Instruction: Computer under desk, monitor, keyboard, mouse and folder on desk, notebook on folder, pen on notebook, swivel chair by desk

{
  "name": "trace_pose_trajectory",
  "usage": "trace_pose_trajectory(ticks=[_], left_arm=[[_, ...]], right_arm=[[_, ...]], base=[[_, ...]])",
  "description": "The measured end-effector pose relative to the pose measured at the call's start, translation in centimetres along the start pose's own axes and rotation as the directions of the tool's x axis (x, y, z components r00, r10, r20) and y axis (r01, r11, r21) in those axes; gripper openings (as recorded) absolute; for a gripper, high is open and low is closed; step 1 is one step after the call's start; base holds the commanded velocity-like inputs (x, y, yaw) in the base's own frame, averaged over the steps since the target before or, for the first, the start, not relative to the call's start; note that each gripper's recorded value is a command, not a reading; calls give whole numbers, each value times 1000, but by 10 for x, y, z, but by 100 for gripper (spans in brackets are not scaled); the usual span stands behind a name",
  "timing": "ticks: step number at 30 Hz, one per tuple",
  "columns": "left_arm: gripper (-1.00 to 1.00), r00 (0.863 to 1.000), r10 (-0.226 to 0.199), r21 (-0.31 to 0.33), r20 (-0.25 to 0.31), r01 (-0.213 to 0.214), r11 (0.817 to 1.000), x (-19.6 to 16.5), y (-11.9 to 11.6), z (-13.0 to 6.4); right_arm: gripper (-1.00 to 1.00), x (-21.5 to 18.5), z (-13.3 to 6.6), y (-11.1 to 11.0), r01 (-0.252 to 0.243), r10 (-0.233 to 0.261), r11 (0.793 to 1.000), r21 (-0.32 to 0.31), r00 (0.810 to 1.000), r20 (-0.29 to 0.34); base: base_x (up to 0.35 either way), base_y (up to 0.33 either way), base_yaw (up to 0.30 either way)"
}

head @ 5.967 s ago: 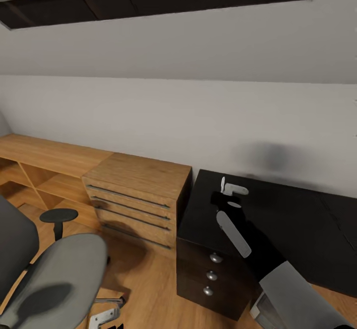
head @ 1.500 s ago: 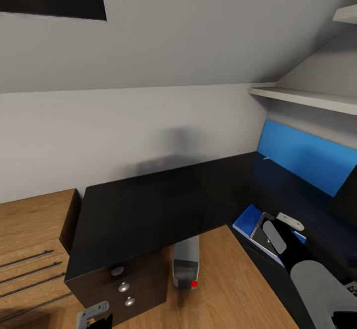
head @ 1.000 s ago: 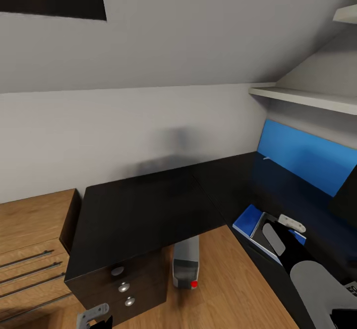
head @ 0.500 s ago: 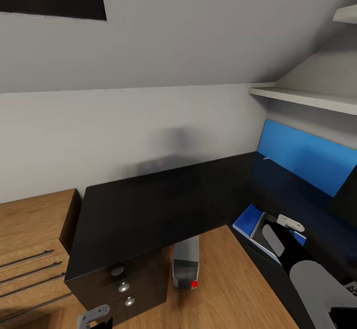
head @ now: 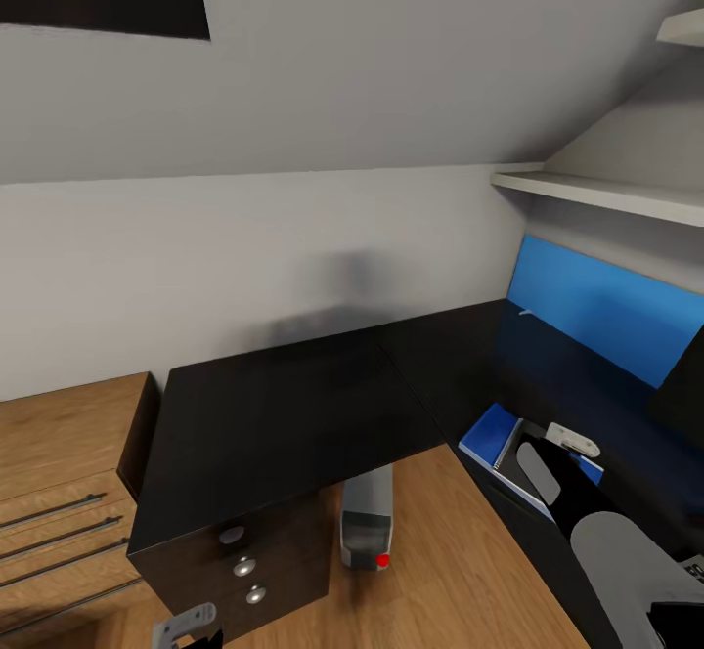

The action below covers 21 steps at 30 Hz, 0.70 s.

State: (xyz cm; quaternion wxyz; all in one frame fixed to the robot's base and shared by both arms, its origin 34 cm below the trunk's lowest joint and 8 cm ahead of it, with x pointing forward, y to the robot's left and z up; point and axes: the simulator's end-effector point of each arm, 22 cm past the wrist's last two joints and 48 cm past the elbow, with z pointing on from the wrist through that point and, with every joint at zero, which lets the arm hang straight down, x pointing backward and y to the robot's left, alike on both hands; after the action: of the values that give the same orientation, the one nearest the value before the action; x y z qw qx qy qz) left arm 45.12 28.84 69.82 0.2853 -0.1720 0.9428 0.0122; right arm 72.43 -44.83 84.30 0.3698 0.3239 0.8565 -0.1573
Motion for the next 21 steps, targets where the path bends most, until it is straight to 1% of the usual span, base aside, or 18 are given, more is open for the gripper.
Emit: trace_pose_trajectory(ticks=[8,21], left_arm=[[100,1000,1,-4,-17,-1,1000,11,1,10],[100,999,1,-9,-38,-2,1000,29,4,27]], right_arm=[[-100,2,7,2,-13,13,1000,0,1000,18],[-100,13,19,5,-15,15,1000,-2,1000,20]], base=[[0,0,0],[0,0,0]])
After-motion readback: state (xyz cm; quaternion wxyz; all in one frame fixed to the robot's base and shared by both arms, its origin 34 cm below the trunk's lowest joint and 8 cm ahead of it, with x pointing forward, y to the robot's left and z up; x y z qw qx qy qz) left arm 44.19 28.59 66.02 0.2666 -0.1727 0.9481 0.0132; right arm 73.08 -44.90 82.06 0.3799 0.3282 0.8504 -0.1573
